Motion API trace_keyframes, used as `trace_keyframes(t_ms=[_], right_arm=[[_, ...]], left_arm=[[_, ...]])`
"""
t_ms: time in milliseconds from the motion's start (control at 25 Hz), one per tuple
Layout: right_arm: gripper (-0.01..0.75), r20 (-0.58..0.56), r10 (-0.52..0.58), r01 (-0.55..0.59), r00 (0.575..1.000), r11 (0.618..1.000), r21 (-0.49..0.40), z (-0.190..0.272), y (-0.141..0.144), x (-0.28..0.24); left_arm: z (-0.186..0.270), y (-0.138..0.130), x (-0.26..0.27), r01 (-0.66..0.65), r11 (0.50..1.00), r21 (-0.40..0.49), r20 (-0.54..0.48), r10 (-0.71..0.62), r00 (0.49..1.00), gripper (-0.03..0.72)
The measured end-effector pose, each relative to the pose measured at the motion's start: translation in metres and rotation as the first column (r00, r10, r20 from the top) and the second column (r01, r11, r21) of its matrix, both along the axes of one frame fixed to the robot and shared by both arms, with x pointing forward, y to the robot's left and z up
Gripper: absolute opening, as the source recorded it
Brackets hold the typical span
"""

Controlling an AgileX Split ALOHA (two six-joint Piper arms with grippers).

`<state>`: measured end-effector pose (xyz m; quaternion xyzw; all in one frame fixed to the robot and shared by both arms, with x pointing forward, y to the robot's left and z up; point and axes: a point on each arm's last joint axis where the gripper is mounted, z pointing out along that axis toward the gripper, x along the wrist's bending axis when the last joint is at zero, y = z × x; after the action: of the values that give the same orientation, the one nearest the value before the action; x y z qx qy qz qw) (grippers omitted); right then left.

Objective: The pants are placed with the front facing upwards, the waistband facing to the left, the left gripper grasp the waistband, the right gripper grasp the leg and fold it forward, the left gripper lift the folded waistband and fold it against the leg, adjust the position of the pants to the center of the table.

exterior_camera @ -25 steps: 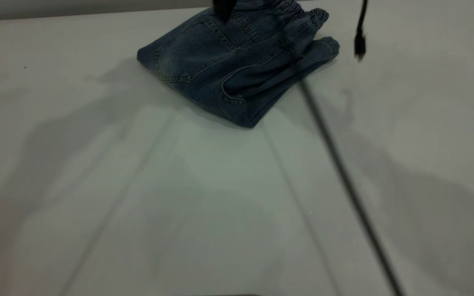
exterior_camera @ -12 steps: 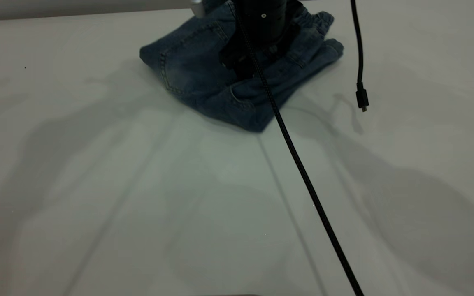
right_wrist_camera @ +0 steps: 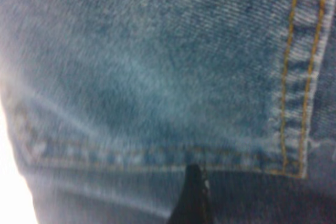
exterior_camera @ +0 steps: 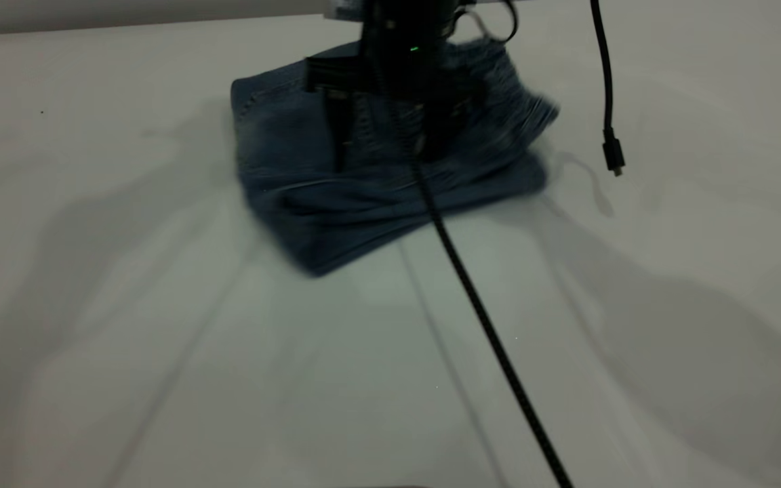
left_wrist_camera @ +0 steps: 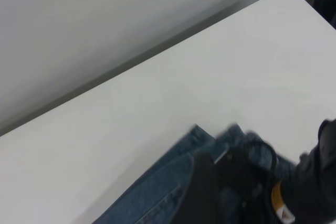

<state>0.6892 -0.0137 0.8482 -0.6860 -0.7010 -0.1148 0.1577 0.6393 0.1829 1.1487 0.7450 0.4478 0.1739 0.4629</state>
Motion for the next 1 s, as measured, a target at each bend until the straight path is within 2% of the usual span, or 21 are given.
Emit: trace_keyframes(t_ms=[200, 320, 480, 560, 640, 840, 1000], right_arm=[[0.549, -0.013, -0.1, 0.1, 0.995, 0.993, 0.062, 0.0, 0.027, -0.009], [0.549, -0.001, -0.086, 0.086, 0.996, 0.995, 0.049, 0.0, 0.03, -0.011], [0.549, 0.027, -0.038, 0.039, 0.999, 0.999, -0.015, 0.011, 0.025, -0.008], [0.549, 0.085, -0.017, 0.019, 0.996, 1.0, -0.021, 0.024, 0.025, -0.002], [0.549, 0.172, 0.01, -0.011, 0.985, 1.0, 0.01, 0.05, 0.027, 0.005], [0.549, 0.397, 0.066, -0.112, 0.916, 0.989, 0.094, 0.138, 0.028, 0.006], [0.549, 0.559, 0.149, -0.256, 0.816, 0.96, 0.118, 0.222, 0.019, -0.013]], left_arm=[[0.0, 0.0, 0.0, 0.001, 1.0, 0.0, -0.002, -0.001, 1.0, 0.566], [0.0, 0.0, 0.0, 0.002, 1.0, 0.001, -0.003, -0.002, 1.0, 0.566], [0.0, 0.0, 0.0, 0.003, 1.0, 0.001, -0.004, -0.003, 1.0, 0.566], [0.0, 0.0, 0.0, 0.003, 1.0, 0.001, -0.005, -0.003, 1.0, 0.566], [0.002, 0.0, -0.003, 0.011, 1.0, 0.002, -0.008, -0.011, 1.0, 0.566], [0.033, 0.005, -0.033, 0.053, 0.998, 0.044, 0.026, -0.054, 0.998, 0.566], [0.074, 0.017, -0.077, 0.06, 0.993, 0.107, 0.082, -0.068, 0.994, 0.566]])
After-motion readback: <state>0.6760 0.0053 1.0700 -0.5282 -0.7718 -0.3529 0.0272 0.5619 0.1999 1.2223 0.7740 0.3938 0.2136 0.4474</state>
